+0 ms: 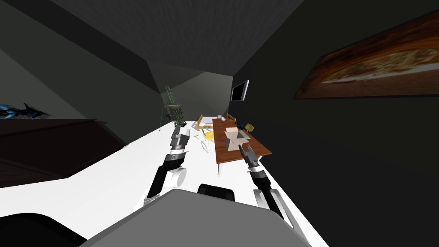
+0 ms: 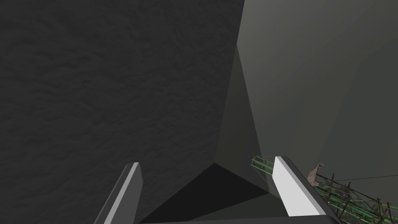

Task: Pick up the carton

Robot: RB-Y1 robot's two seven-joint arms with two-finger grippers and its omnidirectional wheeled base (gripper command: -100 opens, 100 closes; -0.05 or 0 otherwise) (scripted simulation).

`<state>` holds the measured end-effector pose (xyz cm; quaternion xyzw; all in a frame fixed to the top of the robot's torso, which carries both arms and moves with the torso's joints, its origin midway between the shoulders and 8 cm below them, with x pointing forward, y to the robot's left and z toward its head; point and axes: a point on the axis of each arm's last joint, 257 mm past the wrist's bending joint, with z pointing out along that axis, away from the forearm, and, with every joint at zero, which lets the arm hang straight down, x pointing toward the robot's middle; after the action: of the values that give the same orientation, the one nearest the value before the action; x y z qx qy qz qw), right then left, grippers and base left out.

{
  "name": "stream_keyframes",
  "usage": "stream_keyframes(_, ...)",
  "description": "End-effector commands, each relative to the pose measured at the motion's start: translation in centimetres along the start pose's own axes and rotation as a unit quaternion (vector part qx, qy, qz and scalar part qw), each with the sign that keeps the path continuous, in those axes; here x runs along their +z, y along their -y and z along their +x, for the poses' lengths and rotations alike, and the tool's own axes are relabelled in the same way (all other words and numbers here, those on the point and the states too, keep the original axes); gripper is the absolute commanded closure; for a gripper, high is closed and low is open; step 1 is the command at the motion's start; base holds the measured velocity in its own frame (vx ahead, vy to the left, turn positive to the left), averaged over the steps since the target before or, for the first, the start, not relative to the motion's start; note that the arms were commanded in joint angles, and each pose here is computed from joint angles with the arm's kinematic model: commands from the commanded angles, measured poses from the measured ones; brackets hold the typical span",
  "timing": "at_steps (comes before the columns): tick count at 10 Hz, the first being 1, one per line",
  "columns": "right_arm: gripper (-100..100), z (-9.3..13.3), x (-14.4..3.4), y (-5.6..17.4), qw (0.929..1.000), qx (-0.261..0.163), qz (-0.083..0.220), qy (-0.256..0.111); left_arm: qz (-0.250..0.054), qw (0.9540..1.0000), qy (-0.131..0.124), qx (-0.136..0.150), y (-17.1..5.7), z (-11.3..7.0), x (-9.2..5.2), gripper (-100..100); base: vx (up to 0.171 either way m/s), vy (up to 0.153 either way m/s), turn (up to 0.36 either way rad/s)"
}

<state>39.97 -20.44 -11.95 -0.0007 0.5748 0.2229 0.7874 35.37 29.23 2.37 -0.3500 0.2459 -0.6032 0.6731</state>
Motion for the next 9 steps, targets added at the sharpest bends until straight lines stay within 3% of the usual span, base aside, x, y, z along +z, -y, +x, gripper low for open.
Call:
stream_keyframes(1, -100, 0.6, -0.1, 0.0, 0.9994, -0.033, -0.003, -0.008, 0.0, 1.0, 0.0, 0.0, 0.0, 0.0, 0.0, 0, -0.009, 0.027, -0.001)
stream_keyframes(5, -100, 2.7, -0.1, 0.0, 0.9908, -0.128, -0.021, -0.037, 0.0, 1.0, 0.0, 0.0, 0.0, 0.0, 0.0, 0, -0.006, 0.028, -0.004)
stream_keyframes(9, -100, 4.7, -0.1, 0.2, 0.9715, -0.225, -0.041, -0.063, 0.0, 1.0, 0.0, 0.0, 0.0, 0.0, 0.0, 0, 0.005, 0.024, -0.009)
